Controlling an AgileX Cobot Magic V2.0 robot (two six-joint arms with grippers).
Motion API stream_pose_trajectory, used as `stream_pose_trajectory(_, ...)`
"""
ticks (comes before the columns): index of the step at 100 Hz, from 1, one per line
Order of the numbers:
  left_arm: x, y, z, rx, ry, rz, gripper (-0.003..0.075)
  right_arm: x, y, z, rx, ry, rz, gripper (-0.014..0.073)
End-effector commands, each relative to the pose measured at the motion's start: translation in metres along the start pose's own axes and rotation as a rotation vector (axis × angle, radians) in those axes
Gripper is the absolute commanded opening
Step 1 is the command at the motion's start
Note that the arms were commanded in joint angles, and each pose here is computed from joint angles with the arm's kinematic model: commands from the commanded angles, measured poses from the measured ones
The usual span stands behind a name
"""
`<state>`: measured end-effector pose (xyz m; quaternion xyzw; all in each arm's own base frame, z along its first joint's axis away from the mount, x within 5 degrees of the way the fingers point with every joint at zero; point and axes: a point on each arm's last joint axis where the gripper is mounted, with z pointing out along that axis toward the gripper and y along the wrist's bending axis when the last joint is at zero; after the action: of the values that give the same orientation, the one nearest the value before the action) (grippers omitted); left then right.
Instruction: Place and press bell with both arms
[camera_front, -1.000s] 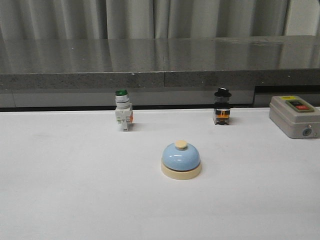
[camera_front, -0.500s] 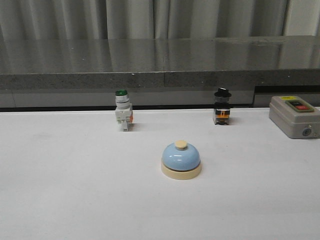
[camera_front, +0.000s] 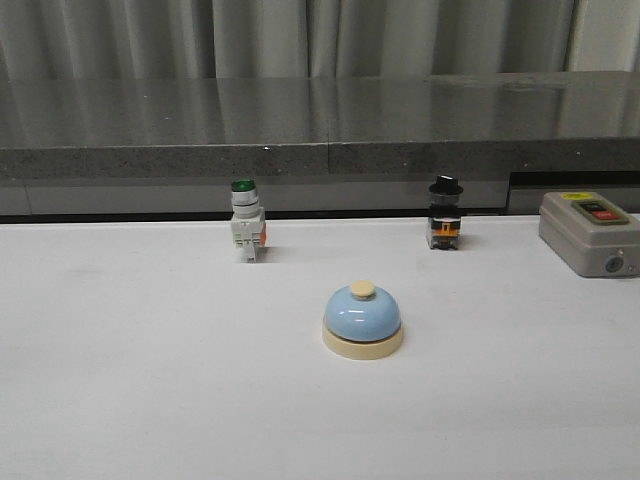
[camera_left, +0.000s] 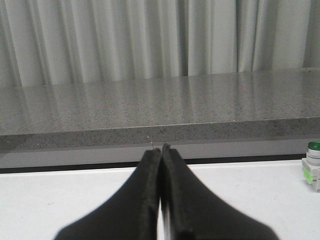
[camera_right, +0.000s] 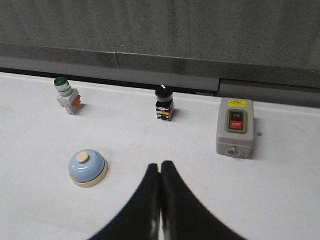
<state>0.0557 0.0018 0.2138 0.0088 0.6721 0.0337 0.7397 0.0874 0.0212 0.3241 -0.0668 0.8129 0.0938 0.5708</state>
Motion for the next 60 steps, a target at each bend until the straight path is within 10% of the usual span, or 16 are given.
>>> stream_pose_trajectory(1, 0.006, -0.001, -0.002, -0.003, -0.067, -0.019, -0.002, -0.013, -0.001, -0.003, 0.018, -0.088, -0.01, -0.006)
stream_pose_trajectory(60, 0.006, -0.001, -0.002, -0.003, -0.067, -0.019, -0.002, 0.045, -0.014, -0.014, 0.162, -0.416, -0.063, -0.006)
